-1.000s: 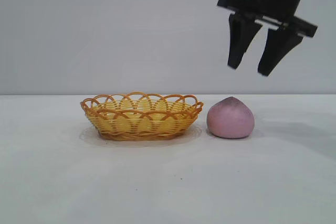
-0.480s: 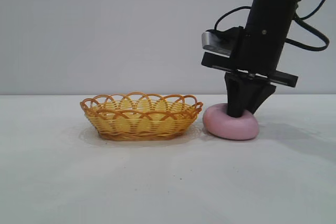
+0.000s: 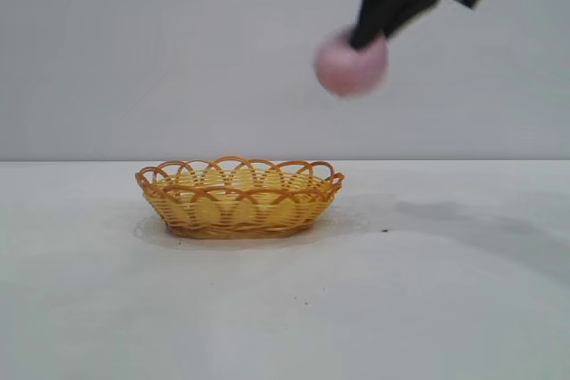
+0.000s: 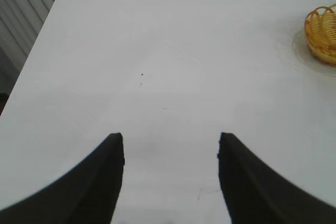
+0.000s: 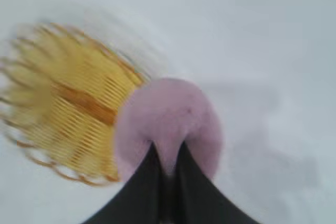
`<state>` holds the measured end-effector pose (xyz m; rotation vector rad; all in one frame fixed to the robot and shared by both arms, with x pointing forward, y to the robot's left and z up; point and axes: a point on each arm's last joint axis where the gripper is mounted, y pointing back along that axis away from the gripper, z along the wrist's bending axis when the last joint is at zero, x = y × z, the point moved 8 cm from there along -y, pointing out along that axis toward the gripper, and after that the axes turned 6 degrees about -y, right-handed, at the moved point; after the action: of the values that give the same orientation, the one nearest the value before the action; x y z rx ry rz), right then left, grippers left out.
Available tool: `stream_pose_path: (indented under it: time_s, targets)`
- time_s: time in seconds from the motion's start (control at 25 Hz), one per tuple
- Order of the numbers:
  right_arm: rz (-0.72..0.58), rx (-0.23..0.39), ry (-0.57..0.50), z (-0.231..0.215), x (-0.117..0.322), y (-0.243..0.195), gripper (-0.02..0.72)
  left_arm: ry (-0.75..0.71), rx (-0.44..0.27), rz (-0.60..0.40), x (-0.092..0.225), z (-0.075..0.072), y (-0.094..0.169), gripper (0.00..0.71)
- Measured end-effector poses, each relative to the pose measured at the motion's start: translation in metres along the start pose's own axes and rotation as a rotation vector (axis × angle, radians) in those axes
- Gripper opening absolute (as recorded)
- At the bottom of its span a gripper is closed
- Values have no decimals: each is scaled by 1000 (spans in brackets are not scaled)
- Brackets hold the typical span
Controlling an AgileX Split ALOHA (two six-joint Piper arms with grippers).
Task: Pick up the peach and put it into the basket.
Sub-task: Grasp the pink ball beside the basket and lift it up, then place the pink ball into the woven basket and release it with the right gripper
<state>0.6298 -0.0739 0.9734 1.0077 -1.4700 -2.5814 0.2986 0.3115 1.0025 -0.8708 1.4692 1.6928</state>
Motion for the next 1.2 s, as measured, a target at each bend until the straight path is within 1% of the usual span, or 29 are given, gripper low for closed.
stream_pose_path:
  time_s: [0.08, 0.32, 0.4, 0.52, 0.76, 0.8, 0.88, 0.92, 0.96, 1.08, 1.12, 1.2]
  targets:
    - [11, -28, 19, 11, 3, -13, 0, 0, 0, 0, 0, 0, 0, 356]
    - [54, -57, 74, 42, 18, -67, 0, 0, 0, 0, 0, 0, 0, 356]
    - [68, -56, 79, 46, 25, -86, 0, 0, 0, 0, 0, 0, 0, 356]
    - [94, -42, 69, 40, 36, -110, 0, 0, 0, 0, 0, 0, 0, 356]
    - [112, -33, 61, 35, 42, -120, 0, 0, 0, 0, 0, 0, 0, 356]
    - [110, -32, 61, 35, 41, -120, 62, 0, 0, 0, 0, 0, 0, 356]
    - [110, -32, 63, 35, 42, -120, 62, 0, 0, 0, 0, 0, 0, 356]
    - [111, -31, 65, 34, 42, -120, 132, 0, 0, 0, 0, 0, 0, 356]
    - [111, -31, 64, 34, 42, -120, 182, 0, 0, 0, 0, 0, 0, 356]
    - [114, -28, 70, 34, 42, -120, 319, 0, 0, 0, 0, 0, 0, 356]
    - [115, -26, 75, 33, 42, -120, 351, 0, 0, 0, 0, 0, 0, 356]
    - [118, -26, 79, 34, 43, -119, 347, 0, 0, 0, 0, 0, 0, 356]
